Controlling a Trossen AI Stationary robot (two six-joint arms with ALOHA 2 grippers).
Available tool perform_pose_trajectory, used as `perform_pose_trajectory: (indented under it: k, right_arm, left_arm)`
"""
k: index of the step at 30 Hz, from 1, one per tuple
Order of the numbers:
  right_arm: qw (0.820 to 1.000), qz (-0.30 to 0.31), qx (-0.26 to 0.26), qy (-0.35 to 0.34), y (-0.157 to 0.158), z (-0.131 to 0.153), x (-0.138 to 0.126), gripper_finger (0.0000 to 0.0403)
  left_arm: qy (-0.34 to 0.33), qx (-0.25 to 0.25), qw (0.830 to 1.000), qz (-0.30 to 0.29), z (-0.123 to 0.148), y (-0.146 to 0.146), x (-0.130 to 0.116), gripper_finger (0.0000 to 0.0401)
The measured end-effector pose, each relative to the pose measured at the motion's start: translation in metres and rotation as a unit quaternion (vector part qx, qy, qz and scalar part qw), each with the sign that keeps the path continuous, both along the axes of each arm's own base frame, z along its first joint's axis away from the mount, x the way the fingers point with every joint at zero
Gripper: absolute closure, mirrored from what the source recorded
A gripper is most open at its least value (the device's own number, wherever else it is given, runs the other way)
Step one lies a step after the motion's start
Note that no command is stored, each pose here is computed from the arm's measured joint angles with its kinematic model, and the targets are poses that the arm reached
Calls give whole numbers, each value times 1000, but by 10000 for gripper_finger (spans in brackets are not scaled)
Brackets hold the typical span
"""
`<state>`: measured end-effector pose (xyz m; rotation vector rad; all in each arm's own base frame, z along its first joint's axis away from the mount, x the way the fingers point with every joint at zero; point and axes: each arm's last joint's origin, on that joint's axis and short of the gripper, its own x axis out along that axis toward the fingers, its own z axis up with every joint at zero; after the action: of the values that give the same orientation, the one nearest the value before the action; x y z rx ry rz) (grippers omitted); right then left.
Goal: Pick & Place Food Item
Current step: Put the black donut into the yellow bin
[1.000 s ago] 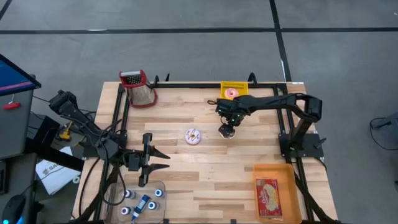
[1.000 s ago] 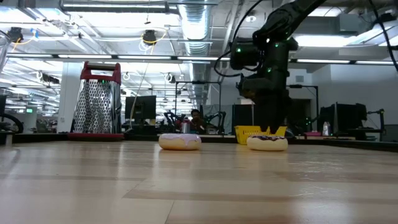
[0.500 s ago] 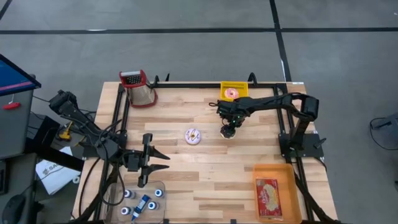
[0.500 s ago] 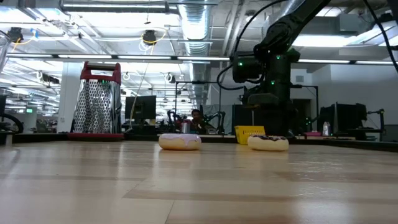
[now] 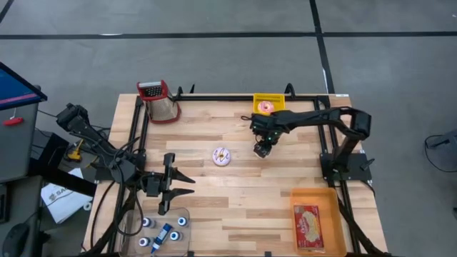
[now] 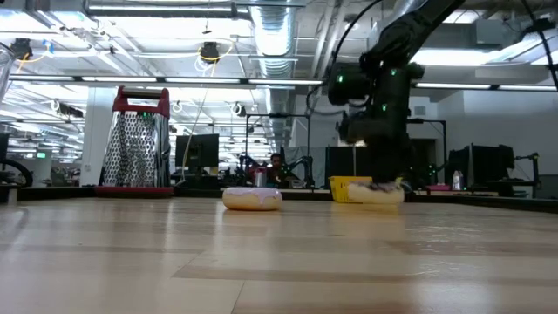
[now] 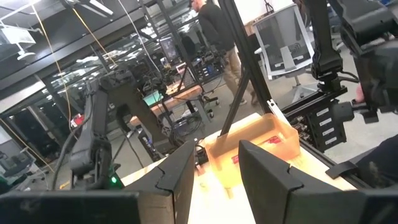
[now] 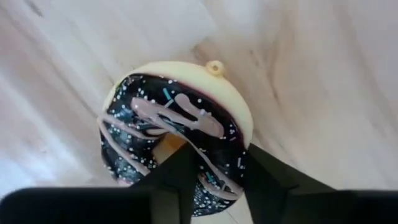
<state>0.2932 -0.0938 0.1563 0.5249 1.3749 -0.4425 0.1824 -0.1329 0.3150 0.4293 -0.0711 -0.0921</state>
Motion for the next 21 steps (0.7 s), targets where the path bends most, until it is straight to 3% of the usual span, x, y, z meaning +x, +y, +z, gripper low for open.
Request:
perform_pose_trajectory:
  k: [7,15,21]
  right_arm:
    - [995,-19,-33,-91,-7,54,-19,325]
    - [973,-121,-88,-176,-42,119,-67,326]
    - [957,-192,-99,-196,-81,141,-84,326]
  left_arm:
    - [0,0,1000,0,0,0,0,281]
    - [-6,-4,1000,0,1,0,0,281]
    - [-12,3,1000,1,3,0,0,281]
